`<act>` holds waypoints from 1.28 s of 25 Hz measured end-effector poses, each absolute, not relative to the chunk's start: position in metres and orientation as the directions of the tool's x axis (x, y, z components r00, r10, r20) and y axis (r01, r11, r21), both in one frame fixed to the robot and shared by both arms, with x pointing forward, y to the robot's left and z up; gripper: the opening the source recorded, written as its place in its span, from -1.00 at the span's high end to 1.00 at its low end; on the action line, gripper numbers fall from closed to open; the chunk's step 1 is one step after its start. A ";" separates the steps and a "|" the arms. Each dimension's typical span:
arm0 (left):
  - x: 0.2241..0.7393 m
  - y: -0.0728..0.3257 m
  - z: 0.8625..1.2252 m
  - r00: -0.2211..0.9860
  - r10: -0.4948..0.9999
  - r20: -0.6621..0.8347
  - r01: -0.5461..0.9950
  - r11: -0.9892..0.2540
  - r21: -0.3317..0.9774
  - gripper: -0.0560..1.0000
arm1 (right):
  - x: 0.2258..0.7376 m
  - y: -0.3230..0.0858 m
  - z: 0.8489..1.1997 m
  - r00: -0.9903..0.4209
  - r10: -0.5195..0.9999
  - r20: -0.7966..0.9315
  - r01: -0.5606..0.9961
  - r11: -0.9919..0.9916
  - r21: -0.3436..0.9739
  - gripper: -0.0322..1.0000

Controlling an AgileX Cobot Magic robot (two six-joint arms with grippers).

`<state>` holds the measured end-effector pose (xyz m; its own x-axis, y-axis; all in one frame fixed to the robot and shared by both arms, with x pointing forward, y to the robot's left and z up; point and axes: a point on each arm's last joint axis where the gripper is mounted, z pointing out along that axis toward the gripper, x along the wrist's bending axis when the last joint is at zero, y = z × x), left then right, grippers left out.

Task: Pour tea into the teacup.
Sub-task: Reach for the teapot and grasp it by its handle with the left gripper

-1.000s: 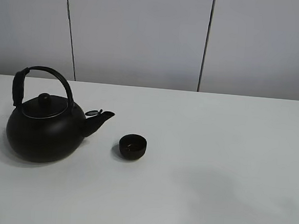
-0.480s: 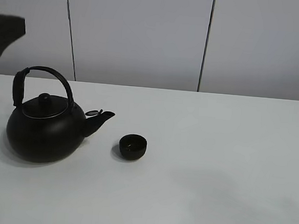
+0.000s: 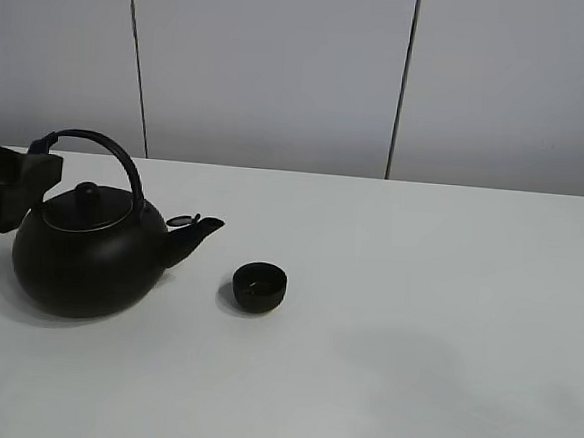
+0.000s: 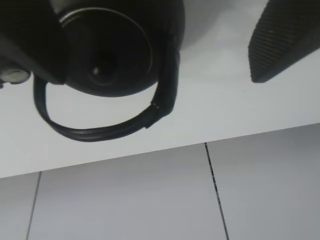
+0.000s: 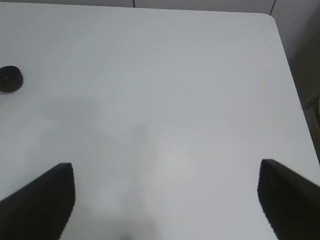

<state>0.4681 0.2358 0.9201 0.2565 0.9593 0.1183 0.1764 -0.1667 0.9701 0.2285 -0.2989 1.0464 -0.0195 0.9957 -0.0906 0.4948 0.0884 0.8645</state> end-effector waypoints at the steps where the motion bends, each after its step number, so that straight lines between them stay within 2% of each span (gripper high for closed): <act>1: 0.469 0.238 0.918 0.246 0.962 0.114 0.176 -0.160 0.971 -0.42 | 0.229 -0.299 1.046 -0.020 0.996 -0.091 0.495 0.088 0.865 -0.38; 6: 0.472 0.244 0.905 0.209 0.977 0.047 0.235 -0.097 0.967 -0.42 | 0.229 -0.299 1.046 -0.020 0.996 -0.090 0.495 0.088 0.865 -0.38; 21: 0.502 0.249 0.902 0.207 0.978 0.014 0.216 -0.060 0.975 -0.42 | 0.229 -0.298 1.046 -0.024 0.996 -0.085 0.495 0.085 0.865 -0.38; 32: 0.508 0.251 0.894 0.209 0.978 -0.026 0.271 -0.032 0.962 -0.42 | 0.229 -0.299 1.046 -0.020 0.996 -0.090 0.495 0.088 0.864 -0.38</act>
